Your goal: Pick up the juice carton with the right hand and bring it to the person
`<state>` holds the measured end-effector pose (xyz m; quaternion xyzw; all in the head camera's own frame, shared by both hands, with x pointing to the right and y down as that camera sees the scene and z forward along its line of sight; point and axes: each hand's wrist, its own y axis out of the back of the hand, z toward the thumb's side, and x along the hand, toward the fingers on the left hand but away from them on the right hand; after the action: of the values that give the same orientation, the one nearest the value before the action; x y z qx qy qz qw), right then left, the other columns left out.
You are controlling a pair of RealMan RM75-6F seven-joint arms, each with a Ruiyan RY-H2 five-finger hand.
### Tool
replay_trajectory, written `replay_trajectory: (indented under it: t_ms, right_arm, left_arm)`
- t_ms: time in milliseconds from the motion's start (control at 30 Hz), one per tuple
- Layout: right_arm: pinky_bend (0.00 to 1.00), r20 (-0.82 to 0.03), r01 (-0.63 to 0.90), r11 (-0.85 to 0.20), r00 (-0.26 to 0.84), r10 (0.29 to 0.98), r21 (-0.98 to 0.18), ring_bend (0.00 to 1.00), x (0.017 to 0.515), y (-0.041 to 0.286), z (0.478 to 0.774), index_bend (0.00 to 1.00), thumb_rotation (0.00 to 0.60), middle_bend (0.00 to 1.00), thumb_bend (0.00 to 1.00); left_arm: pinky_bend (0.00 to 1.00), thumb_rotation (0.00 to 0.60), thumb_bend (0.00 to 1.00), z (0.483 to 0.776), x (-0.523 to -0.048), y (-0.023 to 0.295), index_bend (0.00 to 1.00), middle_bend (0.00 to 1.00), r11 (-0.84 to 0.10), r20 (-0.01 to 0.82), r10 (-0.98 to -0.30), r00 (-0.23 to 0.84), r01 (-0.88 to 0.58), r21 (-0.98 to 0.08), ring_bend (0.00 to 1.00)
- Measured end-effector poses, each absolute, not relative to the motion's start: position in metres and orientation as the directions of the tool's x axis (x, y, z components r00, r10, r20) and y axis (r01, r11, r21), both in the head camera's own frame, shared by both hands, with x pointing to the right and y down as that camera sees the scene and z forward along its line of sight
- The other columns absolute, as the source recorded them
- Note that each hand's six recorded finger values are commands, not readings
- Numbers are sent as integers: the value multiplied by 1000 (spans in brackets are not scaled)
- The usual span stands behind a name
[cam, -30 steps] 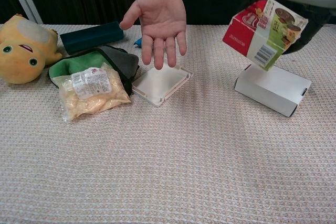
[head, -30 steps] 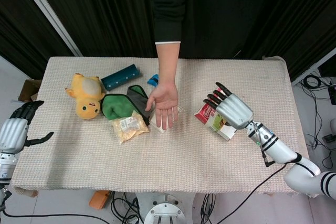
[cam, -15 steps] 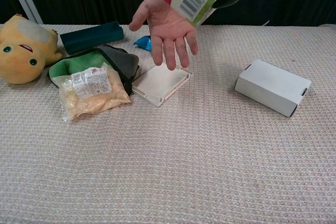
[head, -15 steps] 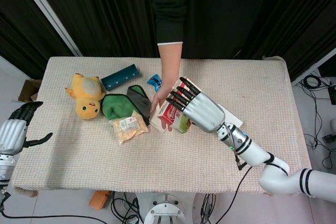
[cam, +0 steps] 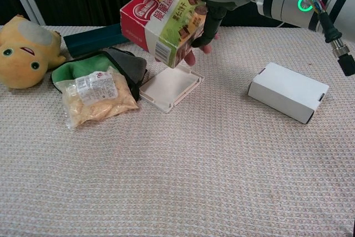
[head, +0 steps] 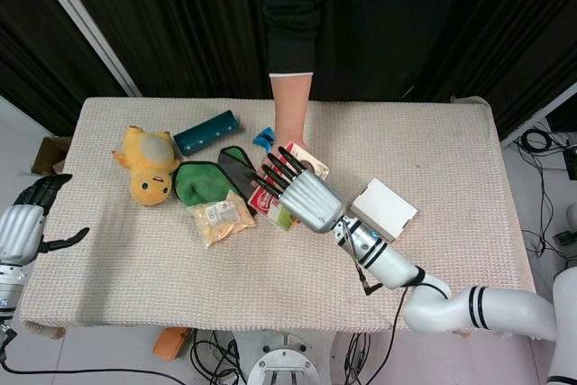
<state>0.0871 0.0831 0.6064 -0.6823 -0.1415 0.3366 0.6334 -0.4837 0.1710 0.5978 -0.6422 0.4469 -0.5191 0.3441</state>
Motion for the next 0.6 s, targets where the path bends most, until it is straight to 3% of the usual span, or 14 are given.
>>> replay_trajectory:
  t_ms: [300,400,600]
  right_arm:
    - [0,-169,-118,-122,707,686,-986,0,126,81,568,0,600,0,0]
    - [0,-151,-101,-112,654,741,-988,0,167,82,559,0,600,0,0]
    - [0,-187,-50,-184,446,875,-982,0,278,103,562,0,600,0,0]
  left_arm:
    - [196,501,181,596,-483,174,122,138,-357,352,-934,61,-209,-910,102]
    - [196,501,181,594,-483,176,122,138,-350,346,-937,59,-198,-915,102]
    - [196,501,182,589,-485,184,122,138,-329,327,-944,42,-167,-929,102]
